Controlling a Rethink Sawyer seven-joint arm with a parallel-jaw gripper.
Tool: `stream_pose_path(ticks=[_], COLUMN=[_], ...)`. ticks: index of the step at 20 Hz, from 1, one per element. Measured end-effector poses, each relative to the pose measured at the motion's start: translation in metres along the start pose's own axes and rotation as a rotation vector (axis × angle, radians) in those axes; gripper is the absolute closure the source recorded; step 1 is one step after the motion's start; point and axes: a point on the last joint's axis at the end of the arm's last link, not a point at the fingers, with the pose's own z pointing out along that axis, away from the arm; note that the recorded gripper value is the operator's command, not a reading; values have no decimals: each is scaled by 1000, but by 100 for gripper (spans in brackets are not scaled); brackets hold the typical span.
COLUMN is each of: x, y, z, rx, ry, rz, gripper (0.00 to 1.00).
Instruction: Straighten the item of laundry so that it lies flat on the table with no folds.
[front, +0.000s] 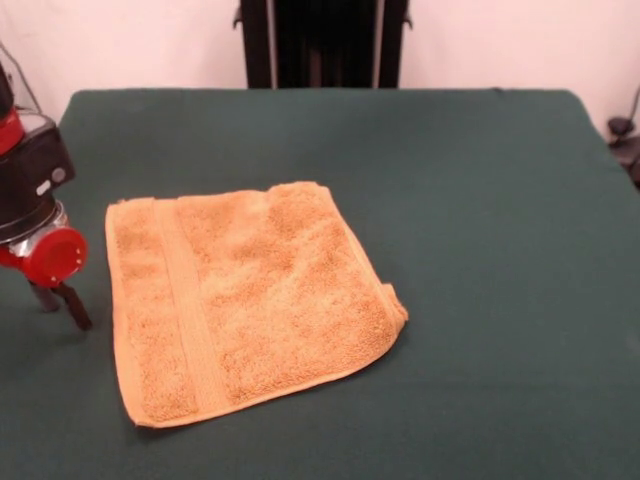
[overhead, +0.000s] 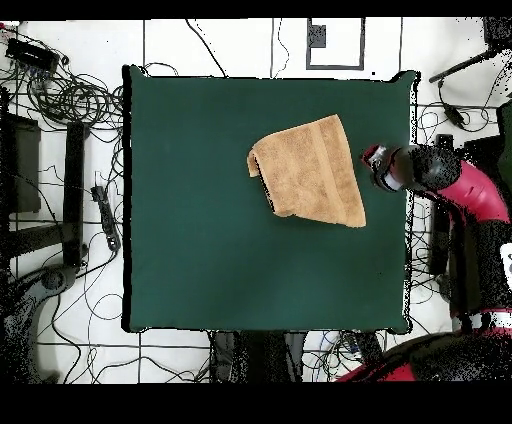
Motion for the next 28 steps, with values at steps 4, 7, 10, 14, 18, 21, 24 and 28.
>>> stream_pose_path(ticks=[4, 7, 10, 14, 18, 21, 24, 28], x=[9, 22, 29, 39, 45, 46, 46, 46], y=[12, 41, 61, 82, 86, 81, 78, 76], z=[1, 4, 4, 7, 11, 13, 15, 15], rx=[89, 149, 153, 154, 152, 151, 151, 150], ry=[-24, -40, -42, -40, -29, -22, -18, -15], rz=[-87, -179, -211, -243, -250, -243, -240, -236], gripper=[0, 0, 0, 0, 0, 0, 0, 0])
